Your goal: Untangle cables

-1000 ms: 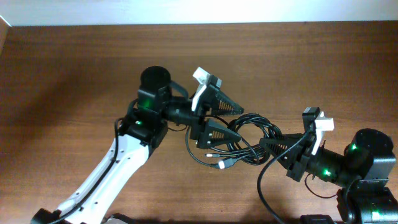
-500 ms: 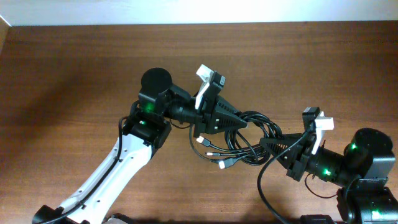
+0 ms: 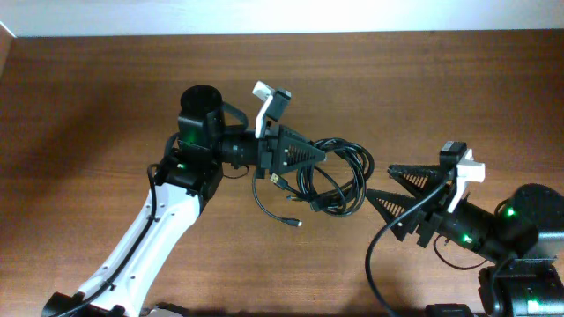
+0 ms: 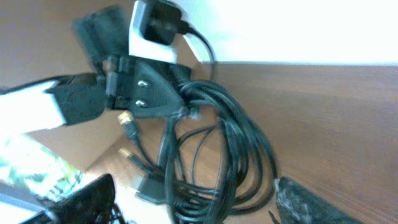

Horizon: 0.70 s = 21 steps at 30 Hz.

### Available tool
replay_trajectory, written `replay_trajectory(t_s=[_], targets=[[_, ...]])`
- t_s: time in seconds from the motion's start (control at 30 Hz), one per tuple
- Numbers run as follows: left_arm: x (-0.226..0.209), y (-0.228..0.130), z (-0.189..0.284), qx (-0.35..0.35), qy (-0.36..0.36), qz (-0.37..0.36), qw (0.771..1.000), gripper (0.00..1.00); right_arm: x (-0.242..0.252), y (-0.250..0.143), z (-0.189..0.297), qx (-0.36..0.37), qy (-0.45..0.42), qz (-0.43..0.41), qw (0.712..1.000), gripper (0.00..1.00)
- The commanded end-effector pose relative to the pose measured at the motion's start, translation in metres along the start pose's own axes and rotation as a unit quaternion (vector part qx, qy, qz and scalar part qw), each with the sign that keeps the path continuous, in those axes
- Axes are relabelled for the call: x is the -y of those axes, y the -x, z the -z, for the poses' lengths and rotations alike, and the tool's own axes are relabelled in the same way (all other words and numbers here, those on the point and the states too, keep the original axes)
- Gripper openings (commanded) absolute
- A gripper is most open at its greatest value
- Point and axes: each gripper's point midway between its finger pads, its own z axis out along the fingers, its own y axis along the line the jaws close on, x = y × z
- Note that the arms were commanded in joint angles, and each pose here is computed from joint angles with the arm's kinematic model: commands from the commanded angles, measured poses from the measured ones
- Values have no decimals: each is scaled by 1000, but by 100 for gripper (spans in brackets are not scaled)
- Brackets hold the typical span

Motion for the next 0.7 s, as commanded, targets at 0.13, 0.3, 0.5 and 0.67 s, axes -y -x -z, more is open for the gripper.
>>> replay_trajectory(t_s=[0.13,0.3,0.5,0.67], targets=[[-5,5,-1,12,18,2,1000,0,-52,2,9,-14,132,45,990,69],[1,0,-20,4,16,-4,1000,0,-43,-4,6,-27,122,27,992,69],[3,1,-20,5,12,-12,1000,0,-9,-20,-3,-51,51,-19,997,68],[18,1,-12,-10,-29,-43,999,0,23,-16,-4,-36,-43,-24,998,68]])
